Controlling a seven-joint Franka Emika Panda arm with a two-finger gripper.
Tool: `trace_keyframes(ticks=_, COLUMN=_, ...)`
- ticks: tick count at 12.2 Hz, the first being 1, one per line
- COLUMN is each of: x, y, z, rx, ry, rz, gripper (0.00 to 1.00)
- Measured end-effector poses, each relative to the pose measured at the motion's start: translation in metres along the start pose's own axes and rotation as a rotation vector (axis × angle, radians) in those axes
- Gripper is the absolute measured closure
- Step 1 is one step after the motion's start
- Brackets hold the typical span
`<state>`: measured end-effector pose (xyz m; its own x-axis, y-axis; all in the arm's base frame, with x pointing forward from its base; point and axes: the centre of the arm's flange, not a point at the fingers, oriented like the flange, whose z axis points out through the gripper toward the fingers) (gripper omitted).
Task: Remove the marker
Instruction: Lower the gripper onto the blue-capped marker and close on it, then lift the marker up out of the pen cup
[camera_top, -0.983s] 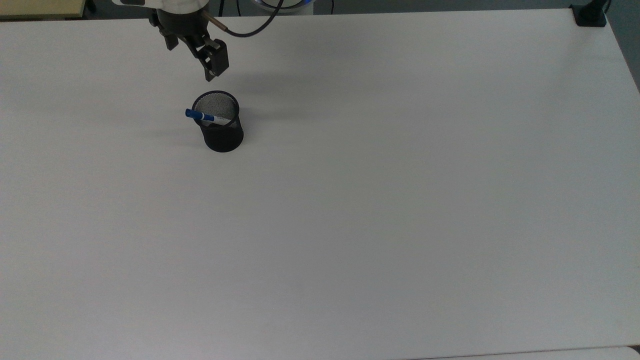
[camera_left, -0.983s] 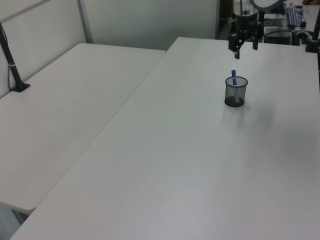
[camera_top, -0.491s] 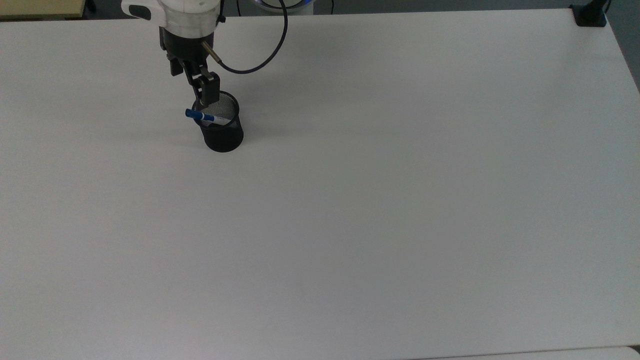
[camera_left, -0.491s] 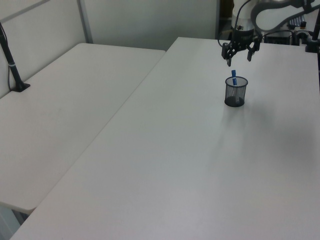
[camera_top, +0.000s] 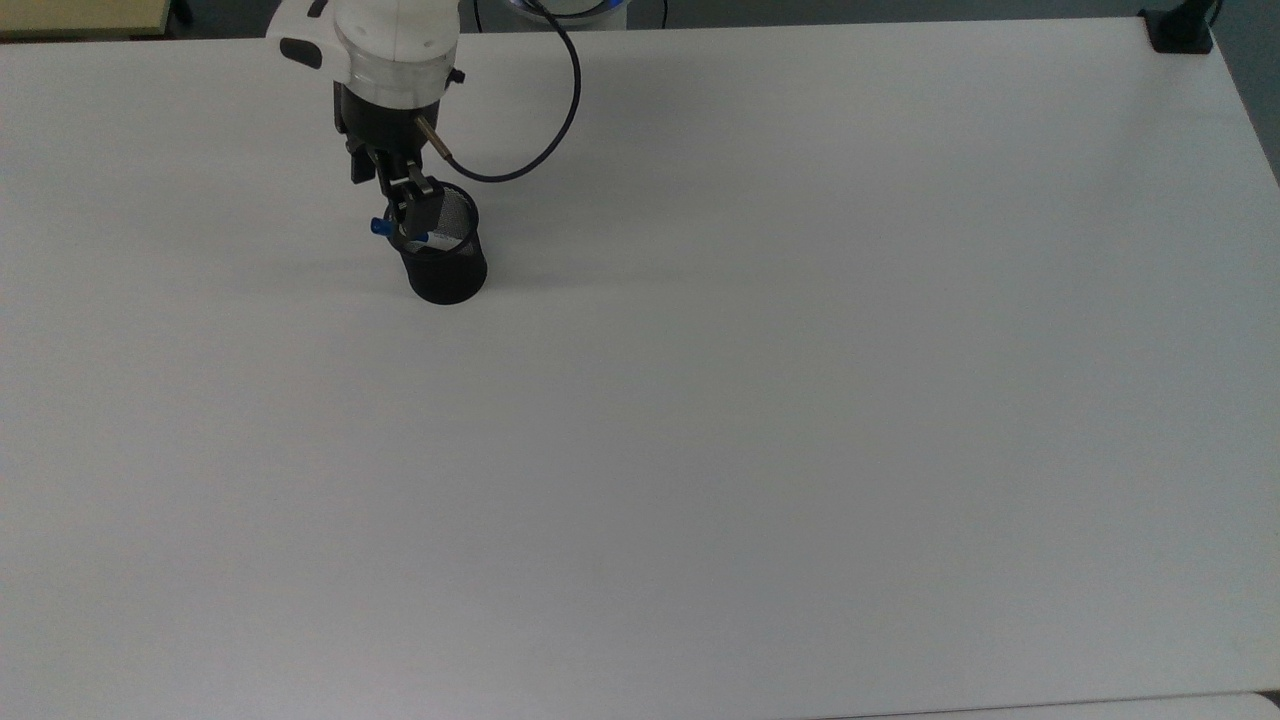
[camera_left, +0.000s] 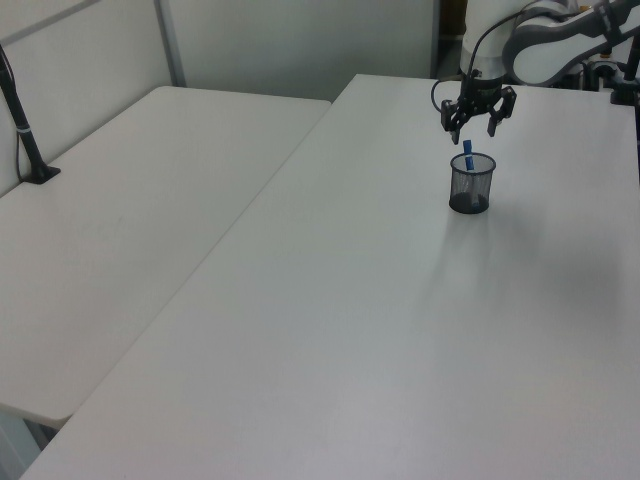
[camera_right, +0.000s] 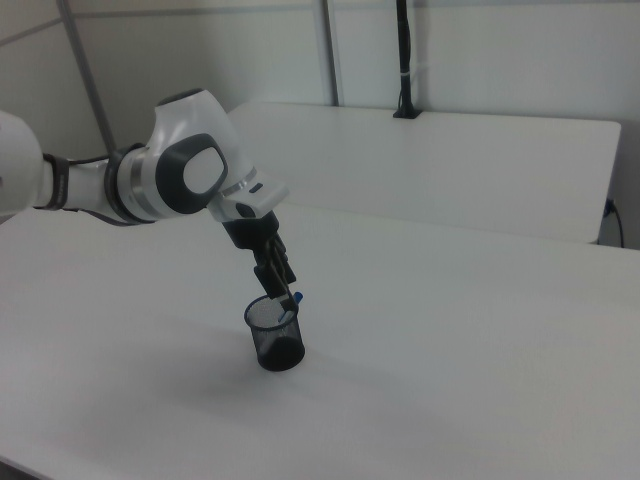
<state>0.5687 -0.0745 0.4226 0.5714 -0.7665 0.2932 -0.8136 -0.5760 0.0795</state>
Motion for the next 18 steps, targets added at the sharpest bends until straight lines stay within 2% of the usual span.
trace_keyframes(ticks=3, x=-0.003, y=-0.007, z=0.019, rx=-0.018, ry=0.009, rz=0.002, gripper=0.29)
trace_keyframes(ticks=4, x=-0.003, y=-0.007, z=0.021, rx=-0.024, ry=0.013, rz=-0.004, gripper=0.37)
trace_keyframes(ticks=6, x=-0.003, y=-0.007, z=0.021, rx=-0.025, ry=0.016, rz=-0.005, gripper=0.7)
trace_keyframes(ticks=7, x=-0.002, y=-0.007, z=0.02, rx=-0.022, ry=0.019, rz=-0.004, gripper=0.81)
trace_keyframes(ticks=12, x=0.0, y=-0.008, z=0.015, rx=-0.015, ry=0.026, rz=-0.001, gripper=0.81)
trace_keyframes(ticks=15, x=0.017, y=-0.011, z=-0.02, rx=0.033, ry=0.072, rz=0.021, gripper=0.81)
trace_keyframes(ticks=18, x=0.034, y=-0.006, z=-0.062, rx=0.036, ry=0.094, rz=0.025, gripper=0.81)
